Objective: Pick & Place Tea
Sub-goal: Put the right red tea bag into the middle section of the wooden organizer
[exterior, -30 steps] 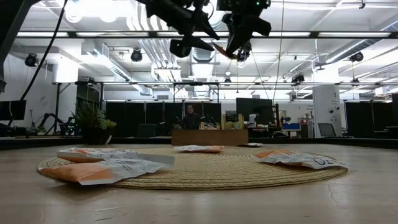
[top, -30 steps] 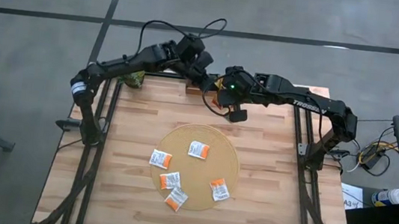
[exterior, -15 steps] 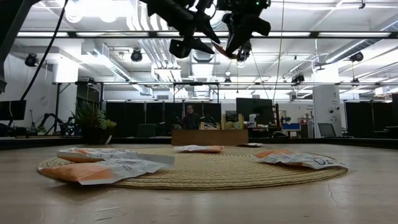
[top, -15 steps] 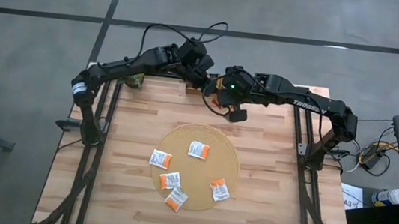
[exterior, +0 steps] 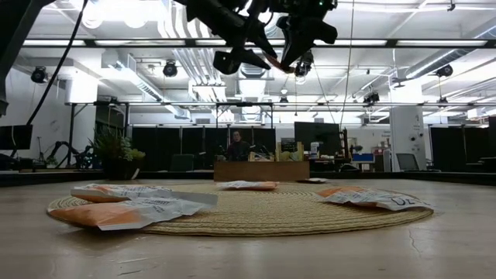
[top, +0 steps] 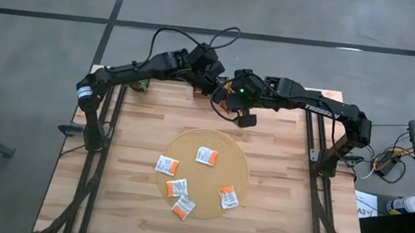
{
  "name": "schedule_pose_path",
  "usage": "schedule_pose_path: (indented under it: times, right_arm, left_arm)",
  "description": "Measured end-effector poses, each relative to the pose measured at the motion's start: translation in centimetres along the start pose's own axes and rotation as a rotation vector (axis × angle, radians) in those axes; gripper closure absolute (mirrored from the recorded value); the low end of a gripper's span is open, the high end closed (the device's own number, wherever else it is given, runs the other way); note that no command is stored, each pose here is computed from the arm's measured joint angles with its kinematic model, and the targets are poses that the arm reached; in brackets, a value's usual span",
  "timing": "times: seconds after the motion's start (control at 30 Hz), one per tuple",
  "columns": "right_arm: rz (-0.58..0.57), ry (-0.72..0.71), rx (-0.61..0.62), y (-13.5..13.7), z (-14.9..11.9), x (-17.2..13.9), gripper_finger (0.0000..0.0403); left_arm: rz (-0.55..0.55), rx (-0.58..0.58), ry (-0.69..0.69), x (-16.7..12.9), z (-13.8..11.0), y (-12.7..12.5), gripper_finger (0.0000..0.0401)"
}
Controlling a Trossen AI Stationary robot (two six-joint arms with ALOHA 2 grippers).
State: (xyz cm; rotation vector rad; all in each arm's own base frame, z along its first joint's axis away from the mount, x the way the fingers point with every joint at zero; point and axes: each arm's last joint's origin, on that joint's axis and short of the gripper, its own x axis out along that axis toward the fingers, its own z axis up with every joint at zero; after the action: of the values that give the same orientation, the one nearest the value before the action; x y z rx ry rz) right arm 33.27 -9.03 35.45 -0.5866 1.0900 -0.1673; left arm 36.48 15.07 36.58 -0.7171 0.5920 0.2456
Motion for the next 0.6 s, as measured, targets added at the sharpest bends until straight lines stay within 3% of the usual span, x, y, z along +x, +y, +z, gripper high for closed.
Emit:
schedule_pose_path:
  times: [0.2,0.47,0.6]
  right_arm:
    - [0.0,0.0,0.0,0.0,0.0,0.0,0.0395]
    - [-0.012,-0.011,0.008,-0.1,0.0,-0.3,0.0392]
    - [-0.039,-0.052,0.071,-0.7,0.3,-1.5,0.0375]
  left_arm:
    - [0.0,0.038,-0.002,0.0,0.0,0.0,0.0387]
    - [0.007,0.074,-0.022,-0.1,0.3,0.2,0.04]
    - [0.025,0.069,-0.042,-0.3,0.7,0.8,0.04]
